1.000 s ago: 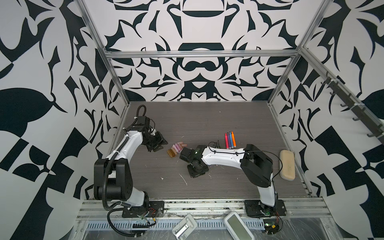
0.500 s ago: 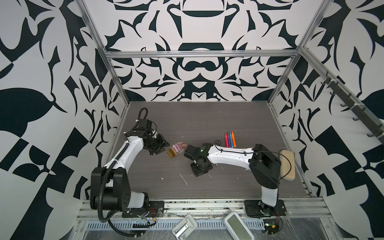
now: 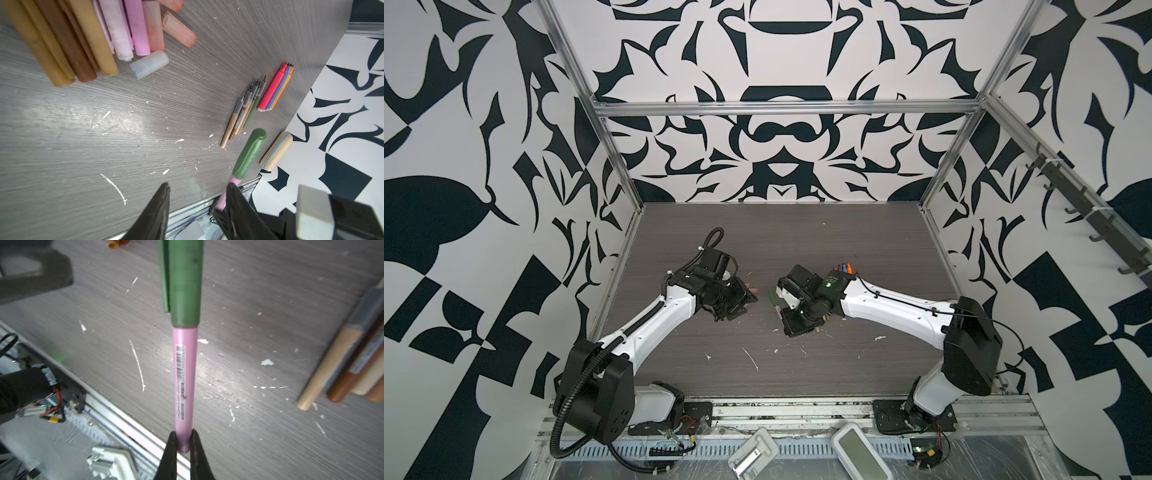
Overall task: Open the pen caps
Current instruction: 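Lift the pink pen toward the left gripper while the left gripper reaches its green cap, then close the left gripper on the green cap of the held pink pen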
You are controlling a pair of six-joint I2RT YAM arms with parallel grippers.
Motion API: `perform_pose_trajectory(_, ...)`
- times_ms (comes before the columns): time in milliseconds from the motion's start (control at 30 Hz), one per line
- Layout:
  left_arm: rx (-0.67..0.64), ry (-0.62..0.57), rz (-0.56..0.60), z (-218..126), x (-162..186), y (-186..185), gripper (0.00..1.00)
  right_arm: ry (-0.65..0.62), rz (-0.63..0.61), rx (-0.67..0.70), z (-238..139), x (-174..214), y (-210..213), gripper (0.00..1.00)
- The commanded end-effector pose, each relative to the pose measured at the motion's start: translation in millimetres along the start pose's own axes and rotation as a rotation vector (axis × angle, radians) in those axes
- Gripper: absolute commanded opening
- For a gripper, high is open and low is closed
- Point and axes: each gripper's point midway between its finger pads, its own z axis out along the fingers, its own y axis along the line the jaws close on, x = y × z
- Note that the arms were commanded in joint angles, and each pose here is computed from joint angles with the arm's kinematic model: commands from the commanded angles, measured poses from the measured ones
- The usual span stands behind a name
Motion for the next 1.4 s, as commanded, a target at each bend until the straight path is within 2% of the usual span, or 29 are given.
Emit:
perform_pose_trajectory(0, 0.037, -0.030, -0.019, -4, -6, -15, 0.48, -0.007, 0.014, -0.143, -13, 0, 21, 0.00)
perform_pose_trajectory(167, 0.088, 0.025, 0.026, 1, -8, -40, 0.49, 0.005, 0.067, -0.280, -18, -4, 40, 0.00)
perform_pose_trajectory(300, 0.122, 0.025, 0.086, 5, -12, -50, 0.49, -0.009, 0.057, -0.288, -23, -5, 41, 0.00)
perform_pose_trajectory(600, 0.249, 0.012, 0.099, 3, -7, -66, 0.47, -0.024, 0.043, -0.291, -46, 0, 36, 0.00)
perform_pose_trajectory(833, 0.273, 0.034, 0.149, 6, 8, -83, 0.45, -0.028, 0.032, -0.311, -58, 4, 39, 0.00)
perform_pose_trajectory(900, 0.277, 0.041, 0.165, 6, 13, -88, 0.40, -0.025, 0.032, -0.308, -59, 5, 37, 0.00)
perform_pose_trajectory(1100, 0.289, 0.057, 0.190, 6, 21, -94, 0.14, -0.039, 0.046, -0.280, -65, 5, 25, 0.00)
perform_pose_trajectory(1233, 0.296, 0.072, 0.198, 6, 25, -97, 0.04, -0.064, 0.062, -0.245, -71, 1, 13, 0.01)
perform_pose_trajectory(1300, 0.296, 0.075, 0.195, 7, 26, -97, 0.02, -0.088, 0.050, -0.193, -76, -2, 6, 0.16)
perform_pose_trajectory(1367, 0.284, 0.076, 0.186, 8, 25, -95, 0.01, -0.114, 0.033, -0.139, -82, -5, -1, 0.24)
